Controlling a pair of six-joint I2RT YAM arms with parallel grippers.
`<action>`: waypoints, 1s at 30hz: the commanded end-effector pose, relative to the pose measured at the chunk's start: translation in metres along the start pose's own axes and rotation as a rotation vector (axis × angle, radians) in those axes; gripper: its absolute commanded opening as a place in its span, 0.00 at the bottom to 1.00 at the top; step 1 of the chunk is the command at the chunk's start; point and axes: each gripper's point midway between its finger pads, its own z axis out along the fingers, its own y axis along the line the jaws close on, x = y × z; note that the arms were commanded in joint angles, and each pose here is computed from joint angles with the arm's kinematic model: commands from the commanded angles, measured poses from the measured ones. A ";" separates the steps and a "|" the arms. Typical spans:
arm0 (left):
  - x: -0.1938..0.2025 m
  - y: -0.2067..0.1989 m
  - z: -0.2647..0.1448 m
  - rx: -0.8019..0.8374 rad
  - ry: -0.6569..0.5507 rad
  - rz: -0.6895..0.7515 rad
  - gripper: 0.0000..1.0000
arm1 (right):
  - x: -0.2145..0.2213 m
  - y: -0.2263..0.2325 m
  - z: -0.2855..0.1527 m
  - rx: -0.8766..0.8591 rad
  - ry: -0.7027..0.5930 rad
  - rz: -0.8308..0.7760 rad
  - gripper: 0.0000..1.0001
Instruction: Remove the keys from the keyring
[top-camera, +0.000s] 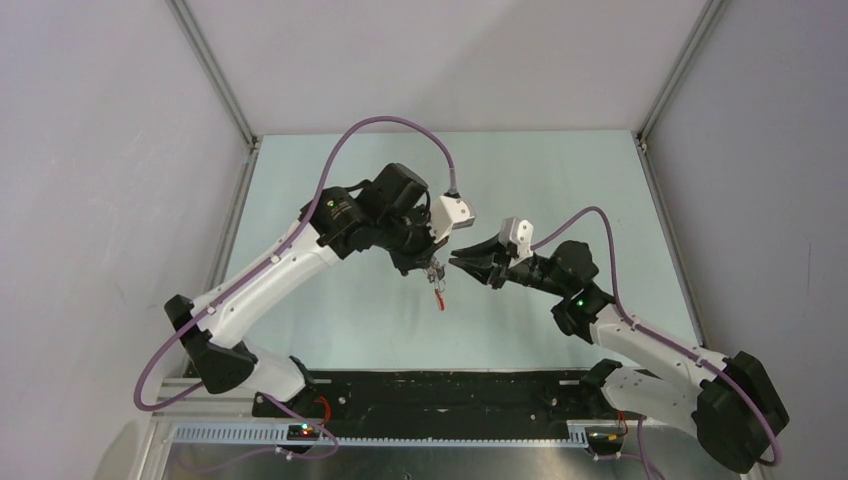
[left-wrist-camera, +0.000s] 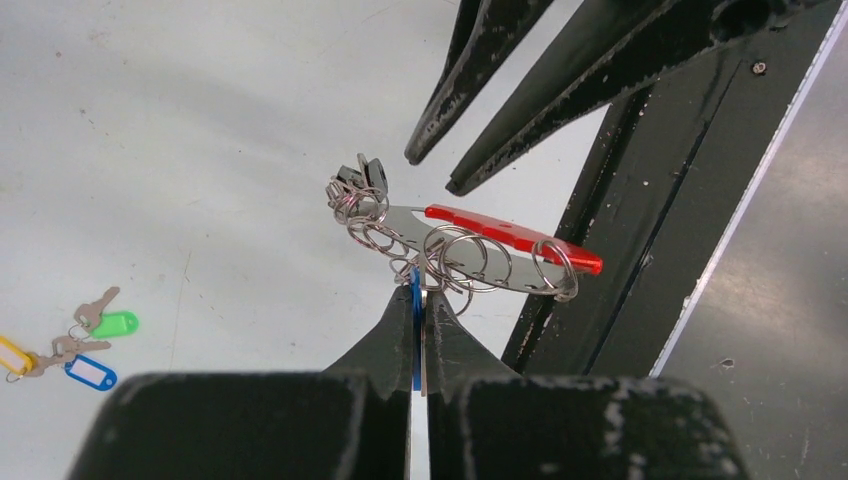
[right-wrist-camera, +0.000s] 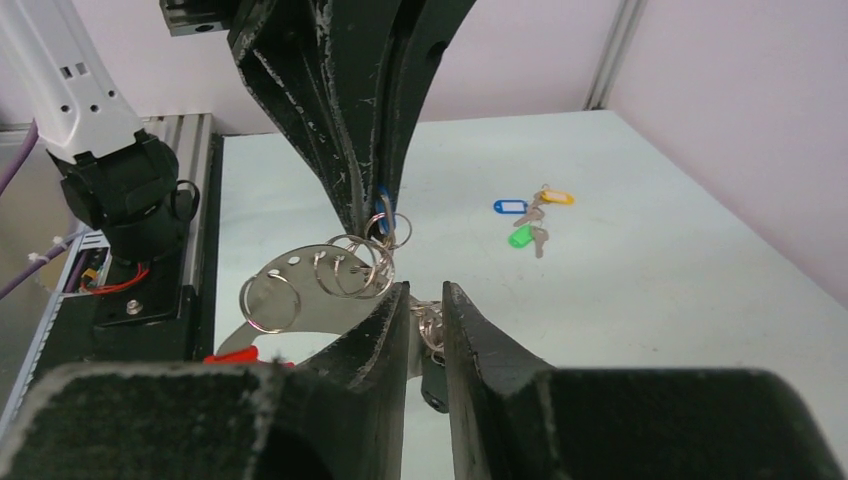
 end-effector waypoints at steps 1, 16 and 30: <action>-0.013 -0.005 -0.014 0.000 -0.078 0.046 0.00 | -0.033 -0.012 0.002 0.042 -0.076 -0.071 0.23; -0.014 -0.008 -0.018 0.002 -0.090 0.063 0.00 | -0.020 -0.008 0.021 -0.015 -0.057 -0.044 0.23; -0.017 -0.005 -0.022 -0.019 -0.100 0.065 0.00 | 0.003 0.012 0.028 -0.058 0.021 -0.076 0.27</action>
